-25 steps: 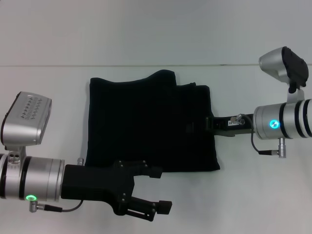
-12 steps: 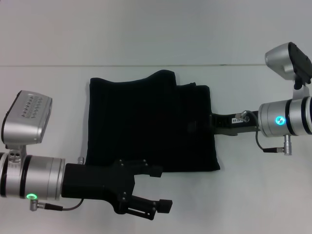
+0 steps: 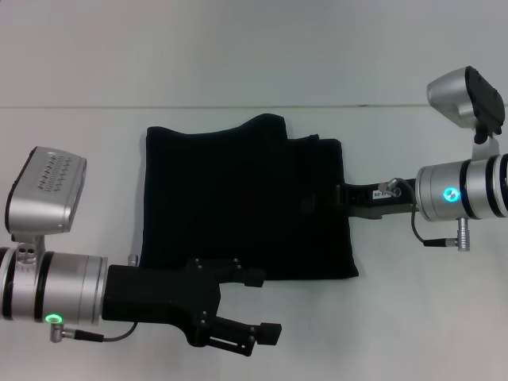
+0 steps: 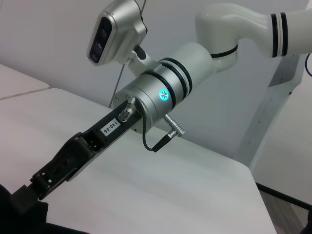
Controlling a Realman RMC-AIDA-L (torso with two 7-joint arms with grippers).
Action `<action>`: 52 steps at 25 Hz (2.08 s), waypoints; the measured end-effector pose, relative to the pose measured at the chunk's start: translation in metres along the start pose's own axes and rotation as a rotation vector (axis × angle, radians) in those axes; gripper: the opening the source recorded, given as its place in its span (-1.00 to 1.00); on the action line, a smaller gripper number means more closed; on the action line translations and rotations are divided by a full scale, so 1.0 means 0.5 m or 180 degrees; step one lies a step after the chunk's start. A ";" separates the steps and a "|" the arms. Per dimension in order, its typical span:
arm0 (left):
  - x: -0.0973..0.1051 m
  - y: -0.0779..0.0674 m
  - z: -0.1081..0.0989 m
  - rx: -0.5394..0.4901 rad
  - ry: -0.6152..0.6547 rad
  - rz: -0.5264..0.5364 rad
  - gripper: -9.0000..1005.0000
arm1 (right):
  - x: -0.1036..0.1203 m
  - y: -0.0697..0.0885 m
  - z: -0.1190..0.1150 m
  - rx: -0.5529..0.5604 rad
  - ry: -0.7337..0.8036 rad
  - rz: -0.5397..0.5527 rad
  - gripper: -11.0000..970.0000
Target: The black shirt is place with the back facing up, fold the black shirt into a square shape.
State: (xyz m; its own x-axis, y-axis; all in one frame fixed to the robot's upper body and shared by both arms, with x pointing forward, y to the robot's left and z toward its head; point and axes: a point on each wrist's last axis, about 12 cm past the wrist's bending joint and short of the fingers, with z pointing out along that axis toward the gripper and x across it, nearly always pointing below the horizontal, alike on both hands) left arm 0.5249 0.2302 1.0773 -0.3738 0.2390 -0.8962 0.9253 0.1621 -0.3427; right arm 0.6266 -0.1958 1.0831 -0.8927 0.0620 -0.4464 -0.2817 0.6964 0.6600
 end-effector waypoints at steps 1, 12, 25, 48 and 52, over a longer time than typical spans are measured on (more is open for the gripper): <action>0.000 0.000 0.000 -0.0001 0.0000 0.0000 0.88 | -0.001 0.000 0.001 0.0014 -0.0008 -0.0001 -0.32; 0.002 0.000 0.001 -0.0001 -0.0002 -0.0013 0.87 | 0.005 -0.012 0.002 0.0108 -0.0046 0.0021 -0.32; 0.003 -0.001 0.003 0.0008 -0.0007 -0.0028 0.86 | 0.011 -0.012 0.008 0.0140 -0.0021 0.0008 -0.33; 0.005 -0.002 0.002 -0.0001 -0.0007 -0.0038 0.83 | 0.017 -0.006 0.013 0.0067 -0.0062 -0.0096 -0.90; 0.007 -0.002 0.001 -0.0008 -0.0011 -0.0054 0.82 | 0.014 0.004 0.005 -0.0125 -0.0115 -0.0187 -0.88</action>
State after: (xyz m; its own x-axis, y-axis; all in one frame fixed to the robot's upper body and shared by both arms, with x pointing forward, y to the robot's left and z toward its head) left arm 0.5227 0.2306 1.0745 -0.3891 0.2330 -0.8913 0.9188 0.1685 -0.3570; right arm 0.6210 -0.1921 1.0796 -0.8611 0.0481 -0.5061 -0.3474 0.6710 0.6550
